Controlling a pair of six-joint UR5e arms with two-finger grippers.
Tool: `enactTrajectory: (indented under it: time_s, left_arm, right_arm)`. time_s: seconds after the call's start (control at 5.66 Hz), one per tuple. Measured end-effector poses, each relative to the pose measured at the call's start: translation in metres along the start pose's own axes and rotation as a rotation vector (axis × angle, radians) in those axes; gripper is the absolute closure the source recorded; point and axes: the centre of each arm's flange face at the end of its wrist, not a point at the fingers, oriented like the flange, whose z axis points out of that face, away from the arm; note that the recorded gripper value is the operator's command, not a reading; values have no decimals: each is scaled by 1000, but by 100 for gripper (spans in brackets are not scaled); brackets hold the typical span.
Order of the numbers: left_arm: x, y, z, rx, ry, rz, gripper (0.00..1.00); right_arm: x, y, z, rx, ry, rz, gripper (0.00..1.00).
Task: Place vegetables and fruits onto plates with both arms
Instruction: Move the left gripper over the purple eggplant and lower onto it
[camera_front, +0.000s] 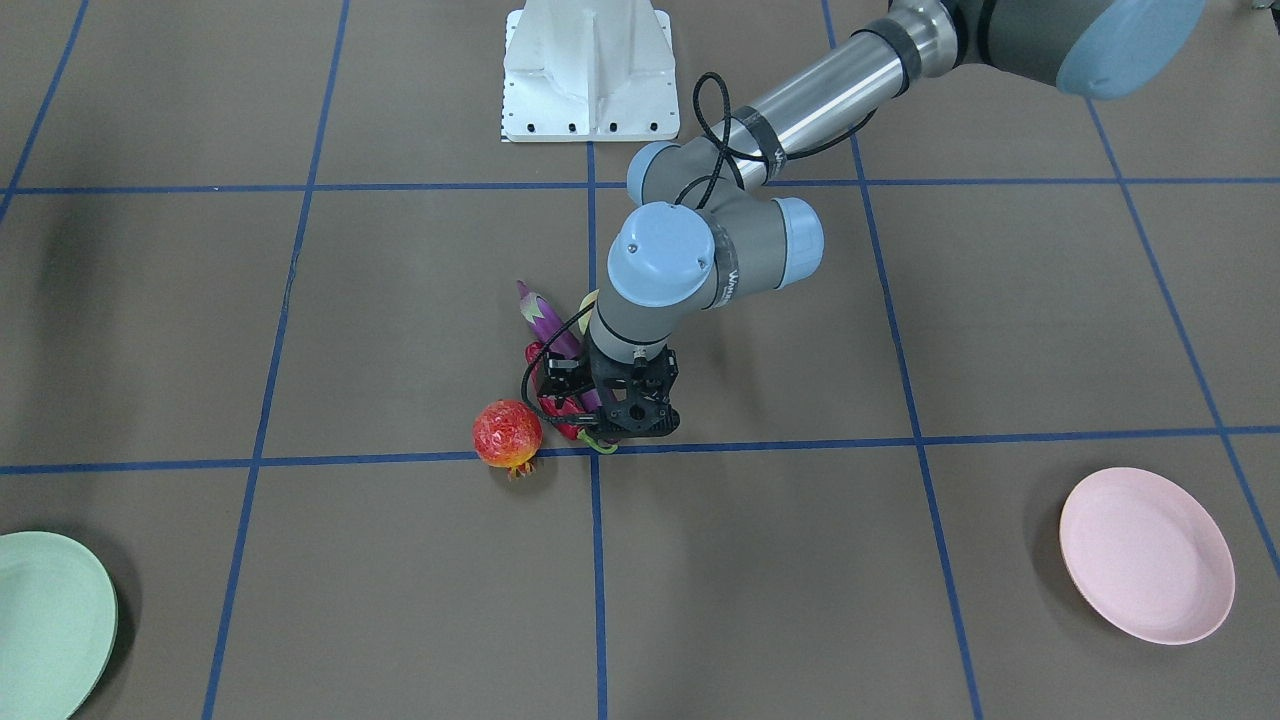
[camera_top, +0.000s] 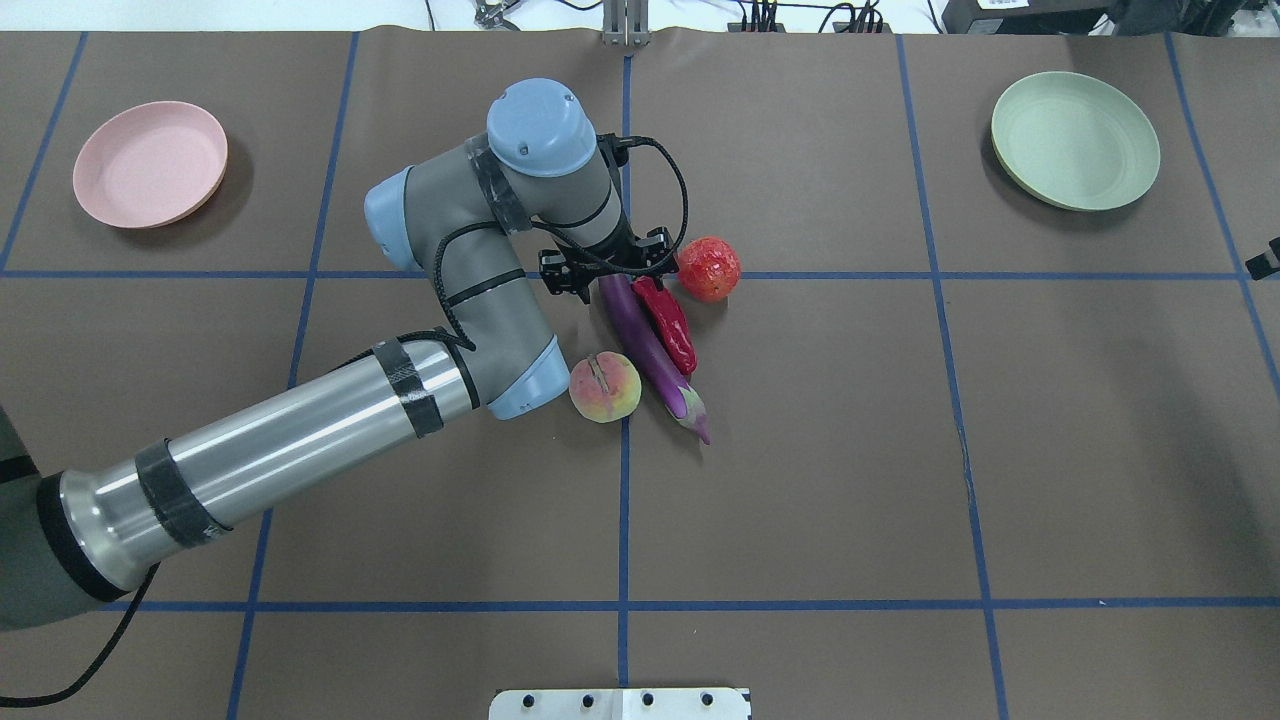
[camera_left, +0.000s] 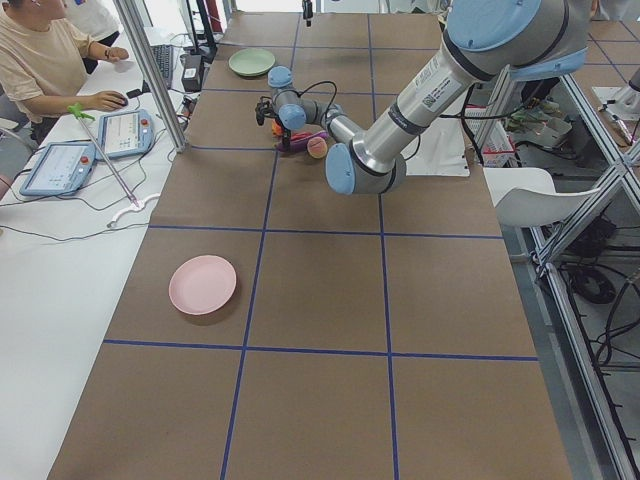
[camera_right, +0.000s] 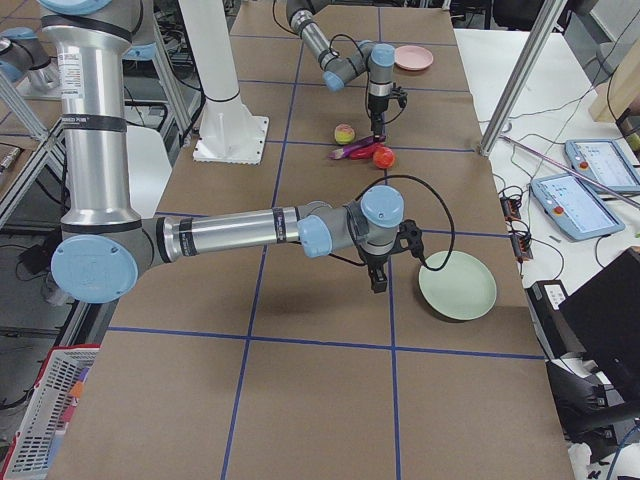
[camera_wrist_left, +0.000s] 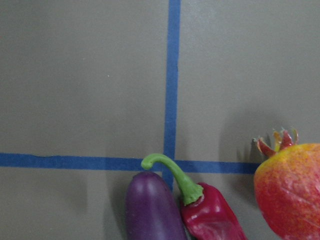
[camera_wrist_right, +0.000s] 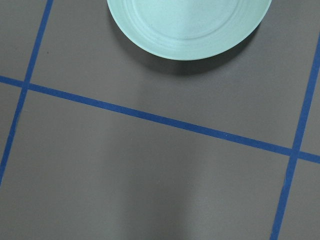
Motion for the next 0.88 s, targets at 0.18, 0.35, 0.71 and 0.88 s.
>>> enactTrajectory:
  time_s: [0.18,0.35,0.71,0.88]
  left_arm:
    - [-10,2,4,-10,34,-46,13]
    - [-13,3,5,-16,47,-76,21]
    - [-14,4,5,-26,58,-118,23]
    - [-14,5,6,-30,59,-127,24]
  right_arm:
    - [0,0,0,1,0,2,0]
    - [0,0,-1,1,0,3,0]
    - [0,0,0,1,0,3,0]
    - [0,0,-1,1,0,4,0]
